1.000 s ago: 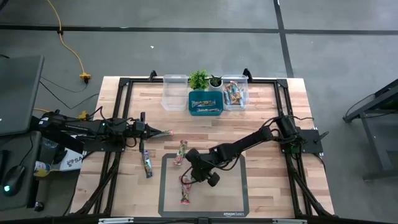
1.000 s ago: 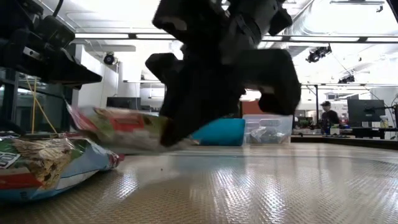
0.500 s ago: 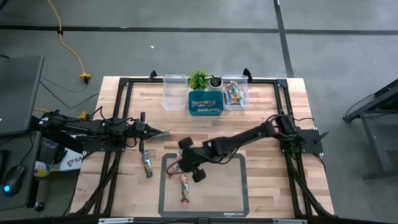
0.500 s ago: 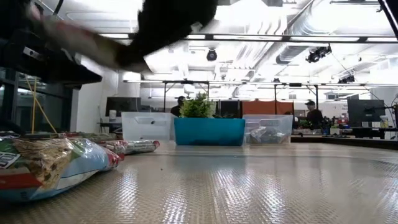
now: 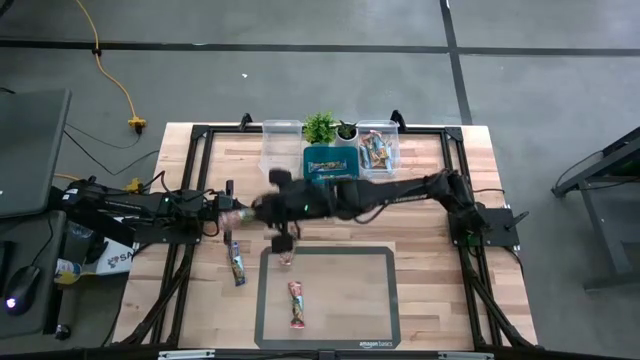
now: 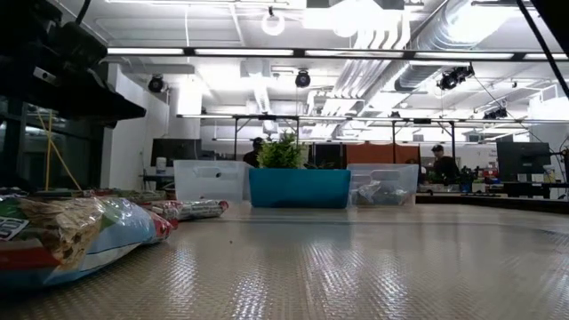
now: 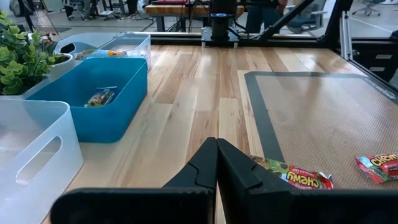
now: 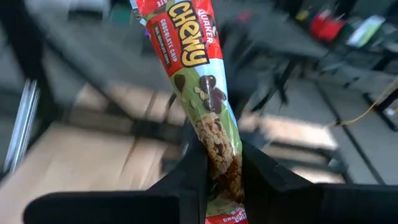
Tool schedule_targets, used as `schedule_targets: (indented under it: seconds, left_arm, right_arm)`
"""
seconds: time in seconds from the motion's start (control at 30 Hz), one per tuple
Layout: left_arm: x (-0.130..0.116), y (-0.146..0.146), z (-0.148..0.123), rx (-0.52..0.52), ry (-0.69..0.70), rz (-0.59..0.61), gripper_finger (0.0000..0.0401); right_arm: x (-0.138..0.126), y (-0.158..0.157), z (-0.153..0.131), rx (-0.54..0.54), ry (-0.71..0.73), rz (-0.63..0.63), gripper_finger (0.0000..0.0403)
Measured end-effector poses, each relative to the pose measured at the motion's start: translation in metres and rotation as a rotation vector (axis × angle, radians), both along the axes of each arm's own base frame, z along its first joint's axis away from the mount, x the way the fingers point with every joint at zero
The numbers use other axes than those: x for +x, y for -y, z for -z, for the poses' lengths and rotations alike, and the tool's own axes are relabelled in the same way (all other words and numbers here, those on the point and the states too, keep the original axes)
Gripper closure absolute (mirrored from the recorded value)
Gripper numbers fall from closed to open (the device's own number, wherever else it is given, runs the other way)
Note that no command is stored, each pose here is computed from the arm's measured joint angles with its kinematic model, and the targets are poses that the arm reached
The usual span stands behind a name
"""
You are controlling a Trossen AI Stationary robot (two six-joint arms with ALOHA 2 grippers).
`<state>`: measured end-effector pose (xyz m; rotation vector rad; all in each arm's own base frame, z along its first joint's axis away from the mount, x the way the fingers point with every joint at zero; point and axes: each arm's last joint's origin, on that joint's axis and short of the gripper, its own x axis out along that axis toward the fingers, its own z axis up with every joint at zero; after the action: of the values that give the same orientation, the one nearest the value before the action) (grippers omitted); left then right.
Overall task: Pick and place Granola Bars by type
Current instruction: Put the red granola bar into the left transparent bin
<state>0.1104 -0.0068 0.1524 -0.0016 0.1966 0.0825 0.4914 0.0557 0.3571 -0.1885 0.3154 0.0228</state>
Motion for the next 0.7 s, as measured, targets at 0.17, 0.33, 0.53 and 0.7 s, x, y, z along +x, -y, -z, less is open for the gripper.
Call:
schedule_targets:
  seconds: [0.17,0.33,0.53,0.7]
  left_arm:
    - [0.000,0.000,0.000,0.000,0.000,0.000,0.0400]
    - [0.000,0.000,0.000,0.000,0.000,0.000,0.0400]
    - [0.000,0.000,0.000,0.000,0.000,0.000,0.0400]
    - [0.000,0.000,0.000,0.000,0.000,0.000,0.0400]
  right_arm:
    - [0.004,0.030,-0.029,0.138,0.212,0.087,0.0346]
    - [0.006,0.071,-0.036,0.365,0.328,0.210,0.0346]
    - [0.008,0.114,-0.027,0.451,0.334,0.312,0.0346]
    - [0.012,0.147,-0.012,0.552,0.326,0.382,0.0345]
